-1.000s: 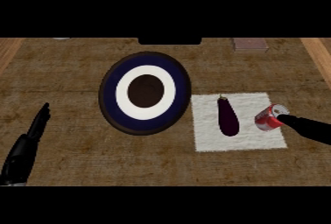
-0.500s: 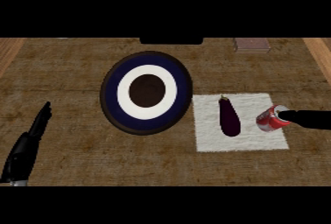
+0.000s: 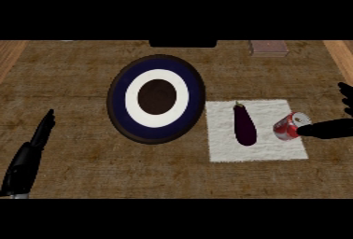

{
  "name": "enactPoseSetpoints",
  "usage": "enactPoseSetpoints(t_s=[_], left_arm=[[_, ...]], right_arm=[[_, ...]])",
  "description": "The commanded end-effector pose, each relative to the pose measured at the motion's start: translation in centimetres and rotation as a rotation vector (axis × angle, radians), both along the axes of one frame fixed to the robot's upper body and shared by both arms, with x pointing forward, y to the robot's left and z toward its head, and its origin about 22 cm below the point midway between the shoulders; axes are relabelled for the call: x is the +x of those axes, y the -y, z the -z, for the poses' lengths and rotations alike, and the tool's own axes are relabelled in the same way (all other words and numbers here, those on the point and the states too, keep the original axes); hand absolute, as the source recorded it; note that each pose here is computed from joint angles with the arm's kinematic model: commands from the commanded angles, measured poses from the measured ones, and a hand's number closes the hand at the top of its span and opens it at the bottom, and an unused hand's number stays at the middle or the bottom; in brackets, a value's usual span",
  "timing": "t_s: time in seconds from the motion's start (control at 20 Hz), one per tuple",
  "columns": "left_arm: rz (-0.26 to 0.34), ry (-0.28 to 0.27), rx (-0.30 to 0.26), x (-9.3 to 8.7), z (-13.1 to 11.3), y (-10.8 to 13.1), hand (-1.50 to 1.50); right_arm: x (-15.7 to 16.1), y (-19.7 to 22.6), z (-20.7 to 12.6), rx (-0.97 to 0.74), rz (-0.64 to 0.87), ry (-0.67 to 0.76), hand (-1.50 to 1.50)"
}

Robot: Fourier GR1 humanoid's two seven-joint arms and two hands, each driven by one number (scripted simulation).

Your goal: Pick the can from the placemat and place it in the plate

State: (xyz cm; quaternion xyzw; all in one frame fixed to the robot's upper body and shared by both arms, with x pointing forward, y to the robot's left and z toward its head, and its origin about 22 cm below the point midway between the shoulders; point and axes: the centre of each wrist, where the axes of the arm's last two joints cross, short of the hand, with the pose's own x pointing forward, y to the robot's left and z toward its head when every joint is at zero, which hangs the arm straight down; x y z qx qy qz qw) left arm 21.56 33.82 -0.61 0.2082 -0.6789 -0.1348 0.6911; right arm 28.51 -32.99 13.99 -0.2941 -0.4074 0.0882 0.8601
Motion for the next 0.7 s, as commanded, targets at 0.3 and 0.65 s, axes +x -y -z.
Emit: enactPoseSetpoints(t_s=[0.3,0.65], left_arm=[[0.002,-0.001,-0.004,-1.3,0.6,2.0,0.0],[-0.001,-0.002,-0.002,-0.6,0.1,0.4,0.0]], right_arm=[[2.1,-0.2,4.4,0.026,-0.101,-0.116,-1.5],[2.4,0.0,4.8,0.058,-0.13,-0.167,-1.5]])
